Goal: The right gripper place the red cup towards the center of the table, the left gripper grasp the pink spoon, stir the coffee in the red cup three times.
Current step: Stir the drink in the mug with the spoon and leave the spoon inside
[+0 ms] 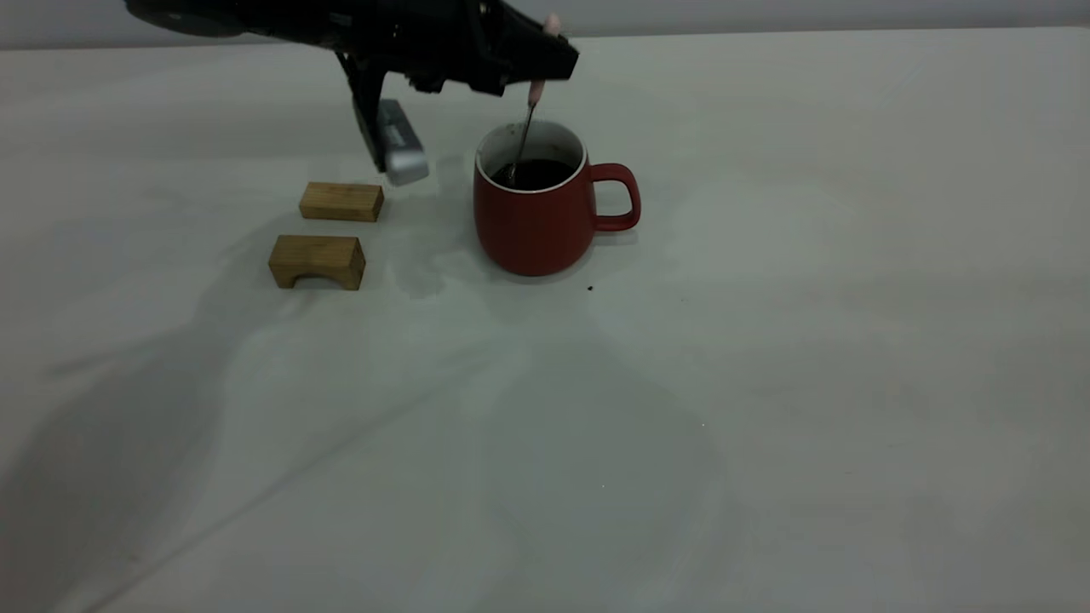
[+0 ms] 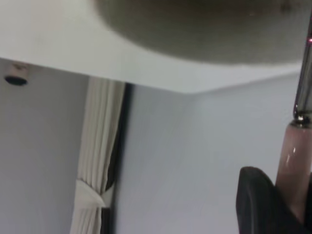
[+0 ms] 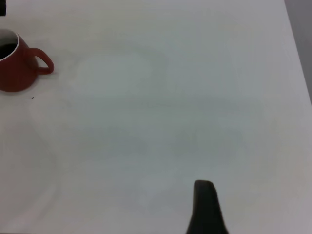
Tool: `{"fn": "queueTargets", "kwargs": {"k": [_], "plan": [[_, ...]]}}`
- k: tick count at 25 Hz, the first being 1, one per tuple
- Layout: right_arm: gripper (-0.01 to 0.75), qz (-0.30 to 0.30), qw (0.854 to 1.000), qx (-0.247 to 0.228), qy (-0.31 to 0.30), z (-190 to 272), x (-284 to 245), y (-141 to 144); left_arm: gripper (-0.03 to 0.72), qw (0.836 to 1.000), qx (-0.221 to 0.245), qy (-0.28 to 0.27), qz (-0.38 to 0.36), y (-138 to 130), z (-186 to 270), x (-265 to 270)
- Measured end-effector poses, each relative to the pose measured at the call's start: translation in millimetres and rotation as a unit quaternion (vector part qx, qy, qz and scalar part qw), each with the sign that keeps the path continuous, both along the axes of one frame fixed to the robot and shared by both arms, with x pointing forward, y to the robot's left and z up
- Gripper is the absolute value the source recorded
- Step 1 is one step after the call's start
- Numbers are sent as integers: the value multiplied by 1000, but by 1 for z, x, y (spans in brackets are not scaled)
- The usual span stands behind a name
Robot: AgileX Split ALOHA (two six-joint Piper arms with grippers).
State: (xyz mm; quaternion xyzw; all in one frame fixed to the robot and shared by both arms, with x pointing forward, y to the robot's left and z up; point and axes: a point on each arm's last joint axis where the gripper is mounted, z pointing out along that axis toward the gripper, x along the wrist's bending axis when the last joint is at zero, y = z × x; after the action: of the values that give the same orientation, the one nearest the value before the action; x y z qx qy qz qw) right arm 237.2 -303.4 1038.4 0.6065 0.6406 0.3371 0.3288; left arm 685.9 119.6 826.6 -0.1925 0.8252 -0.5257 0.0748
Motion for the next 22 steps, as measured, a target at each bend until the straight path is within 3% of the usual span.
{"fn": "queueTargets", "kwargs": {"k": [8,15,22], "plan": [[585,0,1000,0,0,0,0,0,150,998,-16,8,-52,-29,-7,-11],[585,0,1000,0,0,0,0,0,150,994,15,83,-67,-3,-10,-13],[585,0,1000,0,0,0,0,0,150,999,7,29,-22,-6,-3,0]]}}
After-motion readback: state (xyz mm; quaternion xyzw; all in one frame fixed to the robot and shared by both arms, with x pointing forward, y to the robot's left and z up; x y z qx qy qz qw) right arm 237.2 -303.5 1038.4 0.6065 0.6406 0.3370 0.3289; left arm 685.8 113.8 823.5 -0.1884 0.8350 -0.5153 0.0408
